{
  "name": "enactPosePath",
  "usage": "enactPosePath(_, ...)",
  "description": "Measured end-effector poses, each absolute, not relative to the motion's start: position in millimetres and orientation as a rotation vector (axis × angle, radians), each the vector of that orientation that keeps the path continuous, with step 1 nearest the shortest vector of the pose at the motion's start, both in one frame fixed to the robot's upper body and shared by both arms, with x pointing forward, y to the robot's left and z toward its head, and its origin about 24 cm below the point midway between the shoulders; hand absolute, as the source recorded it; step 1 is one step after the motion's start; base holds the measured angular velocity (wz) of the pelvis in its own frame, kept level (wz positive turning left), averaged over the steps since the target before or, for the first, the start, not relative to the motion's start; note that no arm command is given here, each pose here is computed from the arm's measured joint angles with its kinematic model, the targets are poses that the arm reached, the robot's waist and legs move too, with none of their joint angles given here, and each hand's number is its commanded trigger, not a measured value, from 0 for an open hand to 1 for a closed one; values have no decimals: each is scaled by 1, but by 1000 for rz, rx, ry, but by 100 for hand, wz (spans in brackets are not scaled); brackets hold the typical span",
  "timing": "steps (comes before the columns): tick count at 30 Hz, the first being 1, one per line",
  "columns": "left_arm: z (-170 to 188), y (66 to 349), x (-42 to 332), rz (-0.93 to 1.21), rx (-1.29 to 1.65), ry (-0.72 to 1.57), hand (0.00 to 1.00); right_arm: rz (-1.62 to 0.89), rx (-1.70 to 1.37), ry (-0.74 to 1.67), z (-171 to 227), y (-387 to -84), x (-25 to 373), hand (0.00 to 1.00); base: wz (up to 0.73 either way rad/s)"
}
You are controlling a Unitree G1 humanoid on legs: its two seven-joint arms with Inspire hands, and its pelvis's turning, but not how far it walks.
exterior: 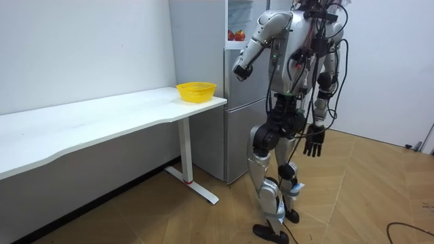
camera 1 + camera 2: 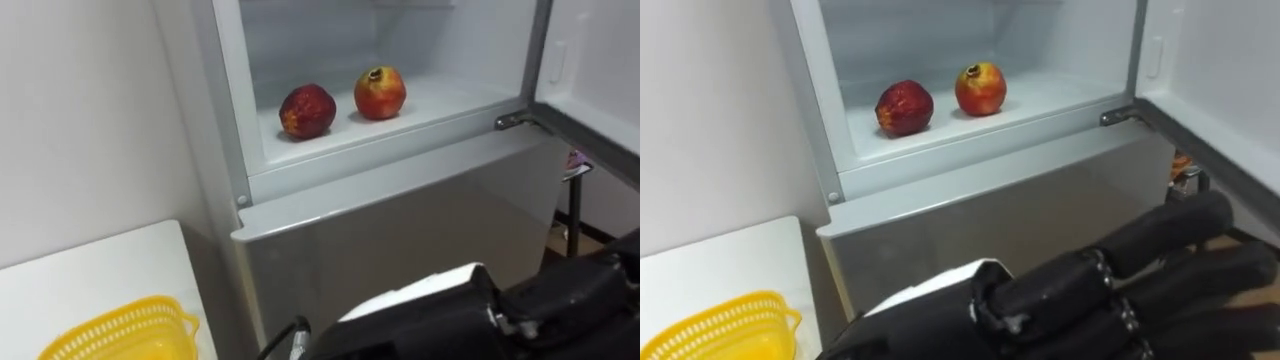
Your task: Retrieve from the upper fridge
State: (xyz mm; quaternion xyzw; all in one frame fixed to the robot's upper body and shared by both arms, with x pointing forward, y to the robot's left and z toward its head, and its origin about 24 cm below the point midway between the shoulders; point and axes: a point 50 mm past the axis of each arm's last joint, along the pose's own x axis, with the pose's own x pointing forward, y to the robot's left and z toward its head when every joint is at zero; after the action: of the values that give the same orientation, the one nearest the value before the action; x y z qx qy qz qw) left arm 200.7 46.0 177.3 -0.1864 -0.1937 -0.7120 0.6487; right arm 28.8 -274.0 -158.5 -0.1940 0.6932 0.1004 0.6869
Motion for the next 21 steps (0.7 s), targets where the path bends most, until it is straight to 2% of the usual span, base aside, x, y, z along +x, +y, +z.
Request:
enactPosePath(17, 180, 45, 202, -1620, -386, -456, 0, 181, -379, 1558, -159, -274, 25, 0, 1)
enactPosePath(21, 190, 56, 205, -1559, -290, -524, 0, 174, -382, 1564, -159, -274, 20, 0, 6)
